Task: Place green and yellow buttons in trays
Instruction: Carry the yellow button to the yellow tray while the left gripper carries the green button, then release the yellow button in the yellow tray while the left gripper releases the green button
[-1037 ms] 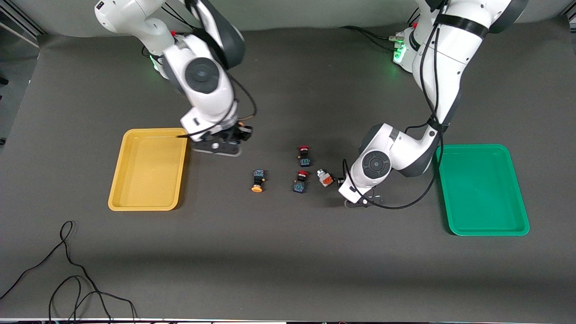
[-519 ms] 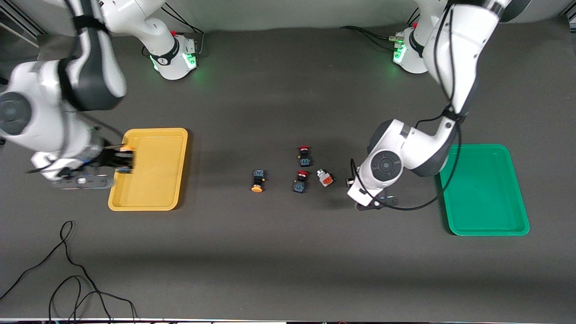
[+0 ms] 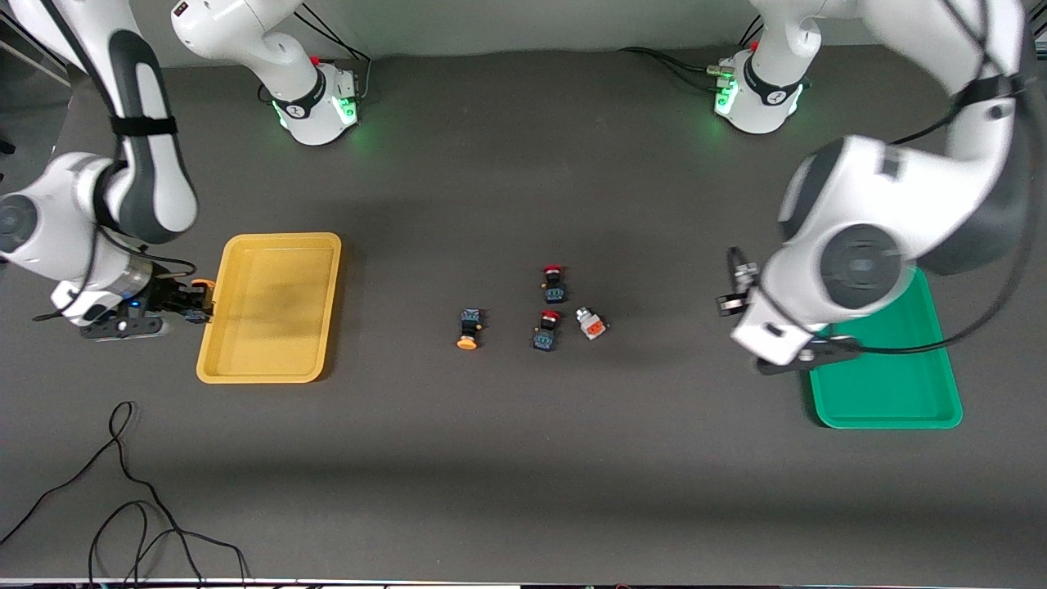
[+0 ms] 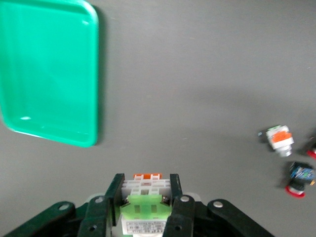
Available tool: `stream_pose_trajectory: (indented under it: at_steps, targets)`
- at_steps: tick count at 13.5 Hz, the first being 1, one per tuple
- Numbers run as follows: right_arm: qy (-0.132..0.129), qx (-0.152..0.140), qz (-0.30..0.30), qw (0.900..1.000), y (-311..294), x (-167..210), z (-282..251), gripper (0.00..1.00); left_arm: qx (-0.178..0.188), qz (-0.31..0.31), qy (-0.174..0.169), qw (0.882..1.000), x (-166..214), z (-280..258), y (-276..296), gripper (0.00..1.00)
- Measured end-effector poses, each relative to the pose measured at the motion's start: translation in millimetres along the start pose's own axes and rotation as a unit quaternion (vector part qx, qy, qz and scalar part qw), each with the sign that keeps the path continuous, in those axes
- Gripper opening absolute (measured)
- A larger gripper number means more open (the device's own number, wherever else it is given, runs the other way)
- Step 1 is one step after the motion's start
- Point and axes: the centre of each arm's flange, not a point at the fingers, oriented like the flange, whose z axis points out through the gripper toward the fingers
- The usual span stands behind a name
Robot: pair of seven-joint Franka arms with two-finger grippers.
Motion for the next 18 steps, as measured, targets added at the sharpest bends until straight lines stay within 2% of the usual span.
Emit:
stream_pose_trajectory:
  at_steps: [4,7,8,11,13,15,18]
  targets:
    - [-0.002,0.035,0.005,0.999,-2.1,-9.2,63.4,0.4,-0.022,0.056,-0.007,0.998,38.7,-8.9,-128.7,0.41]
    - [-0.006,0.031,-0.007,0.999,-3.7,-5.8,84.8,0.41,-0.042,0.097,-0.016,0.994,59.6,12.5,-236.6,0.41]
    - [-0.004,0.03,-0.007,1.0,-3.9,-3.3,84.0,0.46,-0.049,0.109,-0.012,0.993,66.5,25.9,-267.1,0.41]
    - [-0.002,0.044,-0.013,0.999,-8.4,9.1,73.1,0.77,-0.057,0.145,0.021,0.988,88.7,83.8,-326.5,0.41]
    - [-0.009,0.065,-0.025,0.998,-14.2,25.6,54.4,0.99,-0.058,0.159,0.049,0.984,99.2,135.6,-347.7,0.41]
    - [-0.024,0.063,-0.048,0.997,-9.3,49.5,11.7,1.0,-0.058,0.162,0.079,0.982,103.4,191.2,-353.0,0.41]
    - [-0.061,0.036,-0.053,0.996,-29.3,90.3,-86.9,1.0,-0.061,0.167,0.108,0.978,100.8,258.4,-338.3,0.41]
